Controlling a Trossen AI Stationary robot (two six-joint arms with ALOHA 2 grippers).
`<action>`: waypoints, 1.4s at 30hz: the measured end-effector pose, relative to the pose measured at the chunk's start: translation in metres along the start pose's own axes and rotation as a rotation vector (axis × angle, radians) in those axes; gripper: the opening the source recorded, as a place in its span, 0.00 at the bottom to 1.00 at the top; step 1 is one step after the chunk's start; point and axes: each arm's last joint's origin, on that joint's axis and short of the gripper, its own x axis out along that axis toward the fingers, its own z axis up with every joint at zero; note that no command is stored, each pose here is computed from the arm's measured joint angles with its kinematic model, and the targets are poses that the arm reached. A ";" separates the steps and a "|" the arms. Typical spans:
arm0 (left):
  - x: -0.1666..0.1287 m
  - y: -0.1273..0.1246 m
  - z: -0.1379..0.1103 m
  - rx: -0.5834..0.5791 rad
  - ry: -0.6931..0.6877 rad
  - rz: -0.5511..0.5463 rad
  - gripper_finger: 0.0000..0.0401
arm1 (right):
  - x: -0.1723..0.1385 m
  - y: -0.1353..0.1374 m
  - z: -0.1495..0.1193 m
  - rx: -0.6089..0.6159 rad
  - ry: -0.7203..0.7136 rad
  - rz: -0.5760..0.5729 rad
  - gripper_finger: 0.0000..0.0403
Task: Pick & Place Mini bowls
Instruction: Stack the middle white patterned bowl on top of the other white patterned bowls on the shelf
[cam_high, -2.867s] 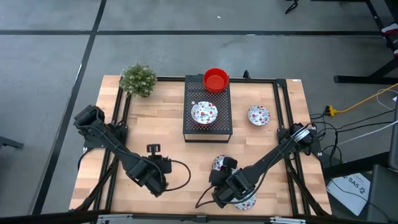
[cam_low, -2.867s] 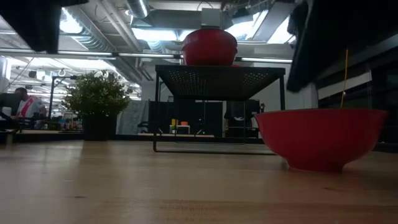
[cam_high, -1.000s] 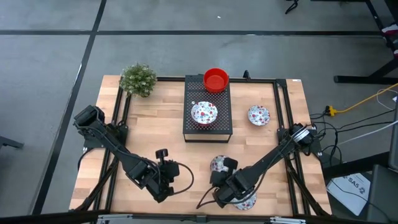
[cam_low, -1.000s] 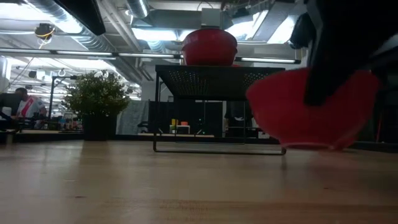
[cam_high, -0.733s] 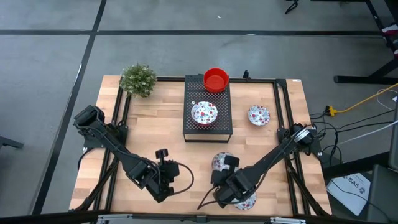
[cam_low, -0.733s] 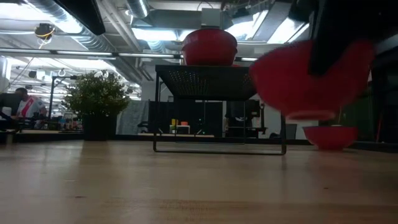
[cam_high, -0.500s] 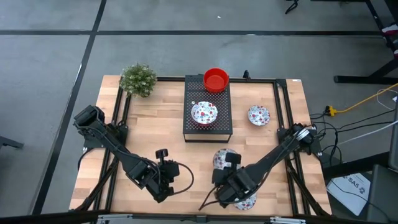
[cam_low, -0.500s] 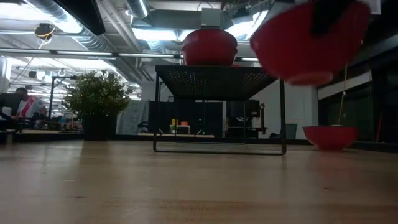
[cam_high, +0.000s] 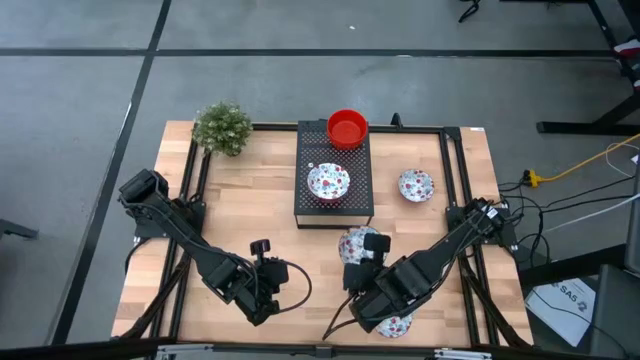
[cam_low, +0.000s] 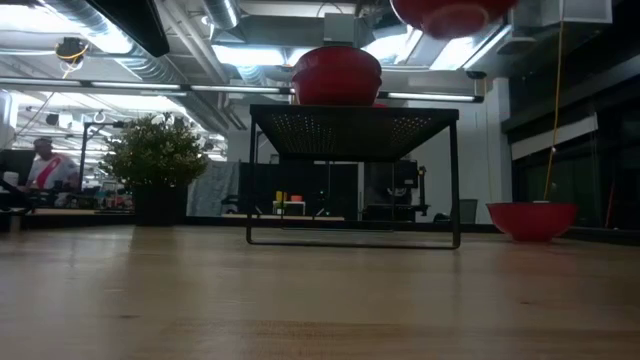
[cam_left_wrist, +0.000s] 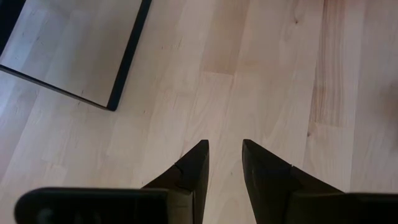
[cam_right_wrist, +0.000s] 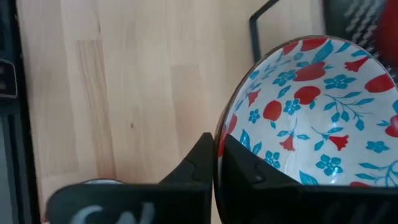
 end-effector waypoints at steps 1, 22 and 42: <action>0.000 0.000 0.000 0.000 0.000 0.000 0.23 | -0.003 -0.002 0.002 -0.003 -0.013 -0.001 0.04; 0.002 0.002 0.002 -0.008 0.001 0.009 0.23 | -0.026 -0.064 0.045 -0.164 -0.170 -0.049 0.04; 0.014 0.020 0.014 -0.048 0.009 0.082 0.23 | 0.014 -0.151 0.075 -0.248 -0.066 -0.117 0.04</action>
